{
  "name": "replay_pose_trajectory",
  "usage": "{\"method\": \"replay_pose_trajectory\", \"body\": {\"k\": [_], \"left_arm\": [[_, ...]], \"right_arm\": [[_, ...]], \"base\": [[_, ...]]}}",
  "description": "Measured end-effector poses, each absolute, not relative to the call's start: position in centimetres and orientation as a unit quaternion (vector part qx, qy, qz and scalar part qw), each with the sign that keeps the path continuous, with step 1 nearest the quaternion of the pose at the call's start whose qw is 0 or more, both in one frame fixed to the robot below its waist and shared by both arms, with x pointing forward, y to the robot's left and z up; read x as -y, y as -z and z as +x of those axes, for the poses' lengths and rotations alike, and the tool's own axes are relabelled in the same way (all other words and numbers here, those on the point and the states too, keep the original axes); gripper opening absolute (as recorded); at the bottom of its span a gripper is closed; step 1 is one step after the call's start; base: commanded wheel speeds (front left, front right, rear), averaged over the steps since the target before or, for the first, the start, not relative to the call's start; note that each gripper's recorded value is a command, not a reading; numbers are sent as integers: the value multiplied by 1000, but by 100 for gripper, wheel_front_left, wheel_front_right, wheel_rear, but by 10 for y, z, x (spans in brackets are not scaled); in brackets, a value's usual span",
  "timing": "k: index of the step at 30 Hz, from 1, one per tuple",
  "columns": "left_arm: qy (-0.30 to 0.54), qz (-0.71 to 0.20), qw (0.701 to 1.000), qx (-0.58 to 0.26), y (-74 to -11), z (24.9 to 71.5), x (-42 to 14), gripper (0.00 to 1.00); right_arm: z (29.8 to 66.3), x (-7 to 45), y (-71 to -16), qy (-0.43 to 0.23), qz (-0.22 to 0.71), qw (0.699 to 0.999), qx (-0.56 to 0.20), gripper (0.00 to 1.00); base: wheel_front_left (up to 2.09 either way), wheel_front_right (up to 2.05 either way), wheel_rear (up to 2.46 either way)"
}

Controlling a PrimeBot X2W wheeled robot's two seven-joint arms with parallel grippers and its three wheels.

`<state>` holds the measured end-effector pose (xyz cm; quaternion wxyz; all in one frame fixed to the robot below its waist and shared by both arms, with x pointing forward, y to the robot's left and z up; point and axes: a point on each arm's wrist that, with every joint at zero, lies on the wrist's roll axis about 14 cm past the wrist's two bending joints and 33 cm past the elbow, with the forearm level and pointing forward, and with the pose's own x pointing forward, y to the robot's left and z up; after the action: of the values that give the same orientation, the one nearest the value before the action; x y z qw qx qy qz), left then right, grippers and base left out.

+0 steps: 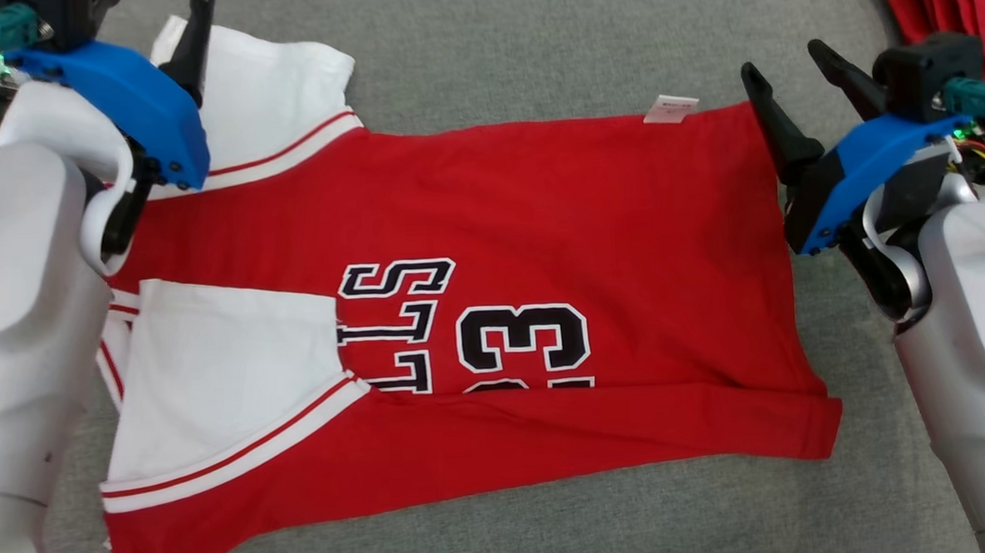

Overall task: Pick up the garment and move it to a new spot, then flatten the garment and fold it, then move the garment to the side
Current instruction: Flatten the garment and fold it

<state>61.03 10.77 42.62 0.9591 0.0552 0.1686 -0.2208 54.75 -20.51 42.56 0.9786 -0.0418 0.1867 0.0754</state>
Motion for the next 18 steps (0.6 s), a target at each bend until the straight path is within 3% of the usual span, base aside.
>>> {"method": "replay_pose_trajectory", "body": {"k": [18], "left_arm": [[193,50,922,-331,-330,622,-130,100]], "right_arm": [[556,206,-396,-86,-34,974,-208,100]], "base": [[0,0,0]]}}
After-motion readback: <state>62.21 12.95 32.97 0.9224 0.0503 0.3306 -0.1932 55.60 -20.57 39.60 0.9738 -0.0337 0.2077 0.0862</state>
